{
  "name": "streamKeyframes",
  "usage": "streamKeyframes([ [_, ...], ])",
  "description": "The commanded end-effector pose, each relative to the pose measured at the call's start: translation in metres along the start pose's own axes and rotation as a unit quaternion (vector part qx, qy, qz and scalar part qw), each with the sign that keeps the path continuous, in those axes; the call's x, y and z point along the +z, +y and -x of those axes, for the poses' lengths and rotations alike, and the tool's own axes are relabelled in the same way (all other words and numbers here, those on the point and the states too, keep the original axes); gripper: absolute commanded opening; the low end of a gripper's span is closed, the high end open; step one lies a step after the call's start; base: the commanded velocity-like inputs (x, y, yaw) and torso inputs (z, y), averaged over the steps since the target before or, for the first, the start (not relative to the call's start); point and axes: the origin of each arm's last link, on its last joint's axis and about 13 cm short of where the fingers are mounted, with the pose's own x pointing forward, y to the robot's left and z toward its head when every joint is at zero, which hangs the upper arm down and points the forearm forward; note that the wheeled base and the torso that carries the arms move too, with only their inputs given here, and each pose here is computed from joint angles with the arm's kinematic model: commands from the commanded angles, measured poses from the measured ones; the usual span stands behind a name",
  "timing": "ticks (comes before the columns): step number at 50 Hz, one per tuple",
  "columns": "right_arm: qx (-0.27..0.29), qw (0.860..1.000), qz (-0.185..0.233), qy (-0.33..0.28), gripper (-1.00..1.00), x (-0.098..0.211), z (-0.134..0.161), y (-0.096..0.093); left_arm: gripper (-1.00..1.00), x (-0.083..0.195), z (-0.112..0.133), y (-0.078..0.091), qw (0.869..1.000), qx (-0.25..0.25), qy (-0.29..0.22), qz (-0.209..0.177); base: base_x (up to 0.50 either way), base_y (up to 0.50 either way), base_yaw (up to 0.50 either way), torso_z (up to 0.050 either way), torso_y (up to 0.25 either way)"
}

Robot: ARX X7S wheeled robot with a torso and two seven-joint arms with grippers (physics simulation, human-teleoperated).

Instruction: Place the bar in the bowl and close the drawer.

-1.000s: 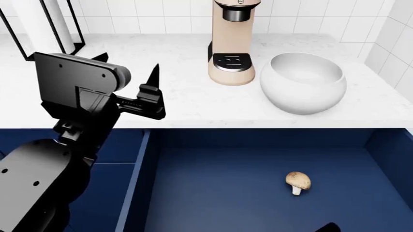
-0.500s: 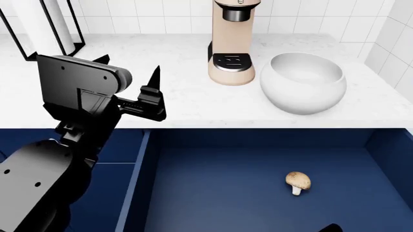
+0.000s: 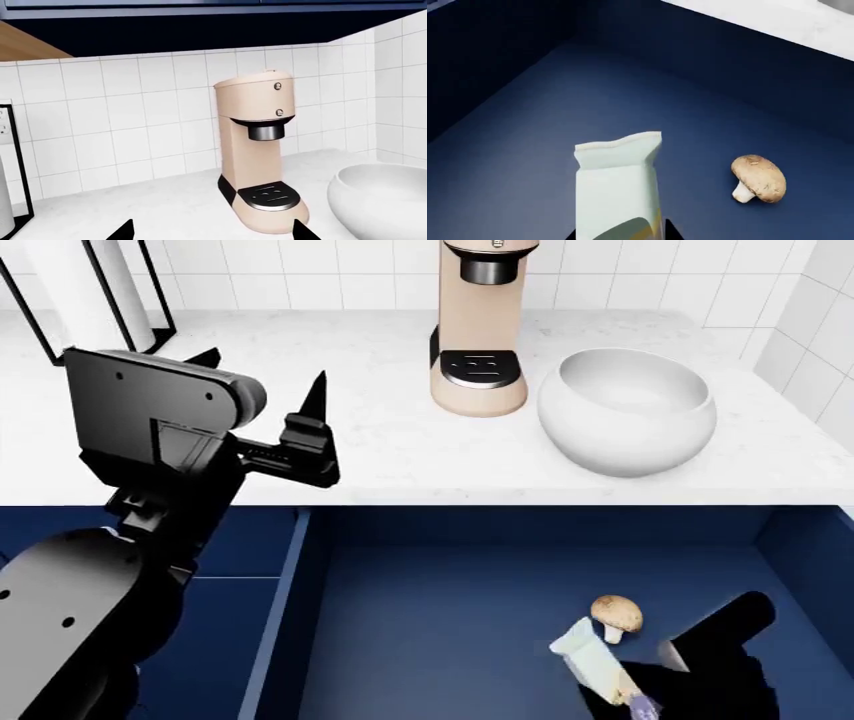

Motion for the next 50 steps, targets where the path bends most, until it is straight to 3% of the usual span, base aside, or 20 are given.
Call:
streamKeyframes([
  [1, -0.073, 0.990, 0.052, -0.107, -1.00, 0.063, 0.034, -0.002, 1.00, 0.003, 0.001, 0.000, 1.000, 0.001, -0.004, -0.002, 0.00, 0.00, 0.00, 0.000, 0.000],
  [7, -0.113, 0.979, 0.065, -0.156, -1.00, 0.103, 0.051, -0.006, 1.00, 0.005, 0.001, 0.000, 1.000, 0.001, -0.006, -0.002, 0.00, 0.00, 0.00, 0.000, 0.000],
  [14, -0.156, 0.963, 0.050, -0.213, -1.00, 0.152, 0.063, -0.012, 1.00, 0.009, 0.000, 0.000, 1.000, 0.002, -0.009, -0.002, 0.00, 0.00, 0.00, 0.000, 0.000],
  [28, -0.185, 0.950, 0.043, -0.249, -1.00, 0.236, 0.066, -0.029, 1.00, 0.018, 0.003, -0.002, 1.000, -0.004, -0.023, -0.008, 0.00, 0.00, 0.00, 0.000, 0.000],
  [39, -0.200, 0.942, 0.040, -0.267, -1.00, 0.291, 0.049, -0.041, 1.00, 0.022, 0.003, -0.001, 0.999, -0.003, -0.032, -0.009, 0.00, 0.00, 0.00, 0.000, 0.000],
  [50, -0.207, 0.940, 0.036, -0.269, -1.00, 0.328, 0.007, -0.053, 1.00, 0.019, 0.003, 0.000, 0.999, -0.004, -0.031, -0.008, 0.00, 0.00, 0.00, 0.000, 0.000],
])
